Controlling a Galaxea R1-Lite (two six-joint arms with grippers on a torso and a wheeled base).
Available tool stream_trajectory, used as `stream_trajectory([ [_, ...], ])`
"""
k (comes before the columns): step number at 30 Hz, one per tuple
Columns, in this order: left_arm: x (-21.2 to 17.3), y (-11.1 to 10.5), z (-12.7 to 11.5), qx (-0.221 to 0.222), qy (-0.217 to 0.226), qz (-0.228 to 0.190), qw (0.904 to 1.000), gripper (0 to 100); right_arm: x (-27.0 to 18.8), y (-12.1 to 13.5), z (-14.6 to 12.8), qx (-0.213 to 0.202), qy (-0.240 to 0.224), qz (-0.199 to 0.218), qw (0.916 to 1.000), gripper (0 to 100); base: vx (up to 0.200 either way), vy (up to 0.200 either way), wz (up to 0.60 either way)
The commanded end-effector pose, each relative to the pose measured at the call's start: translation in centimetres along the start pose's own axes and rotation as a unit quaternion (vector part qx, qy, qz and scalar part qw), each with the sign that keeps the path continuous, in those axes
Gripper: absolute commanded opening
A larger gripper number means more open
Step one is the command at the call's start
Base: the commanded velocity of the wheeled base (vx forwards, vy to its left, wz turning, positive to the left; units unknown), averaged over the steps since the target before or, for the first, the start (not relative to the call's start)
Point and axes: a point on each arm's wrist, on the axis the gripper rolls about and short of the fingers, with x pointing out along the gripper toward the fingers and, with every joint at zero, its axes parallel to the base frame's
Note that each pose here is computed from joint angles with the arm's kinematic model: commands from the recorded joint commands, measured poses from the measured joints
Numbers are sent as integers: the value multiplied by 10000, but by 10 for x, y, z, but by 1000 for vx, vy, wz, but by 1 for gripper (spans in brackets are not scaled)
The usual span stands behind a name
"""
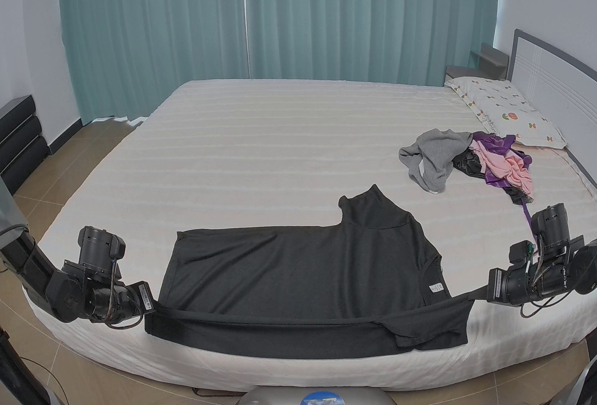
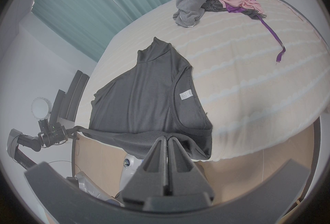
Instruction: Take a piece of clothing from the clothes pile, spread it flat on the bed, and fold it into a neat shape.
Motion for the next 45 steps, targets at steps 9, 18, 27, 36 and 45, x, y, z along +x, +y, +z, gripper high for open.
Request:
stream_trajectory([
  [9, -22, 9, -13, 28, 455, 195, 9988, 0, -26, 0, -30, -105, 6, 34, 9999, 0, 0, 0, 0],
  [18, -9, 5, -7, 2, 556, 219, 9982, 0, -19, -2, -30, -65, 117, 22, 9999, 0, 0, 0, 0],
  [27, 29, -13, 20, -327, 509, 244, 9979, 0, 18, -1, 8, 42, 238, -3, 9997, 0, 0, 0, 0],
  [36, 57, -21, 32, -368, 516, 291, 9976, 0, 59, -5, 33, 156, 386, -96, 9991, 0, 0, 0, 0],
  [45, 75, -26, 40, -519, 487, 310, 9970, 0, 81, -6, 45, 397, 420, -98, 9983, 0, 0, 0, 0],
])
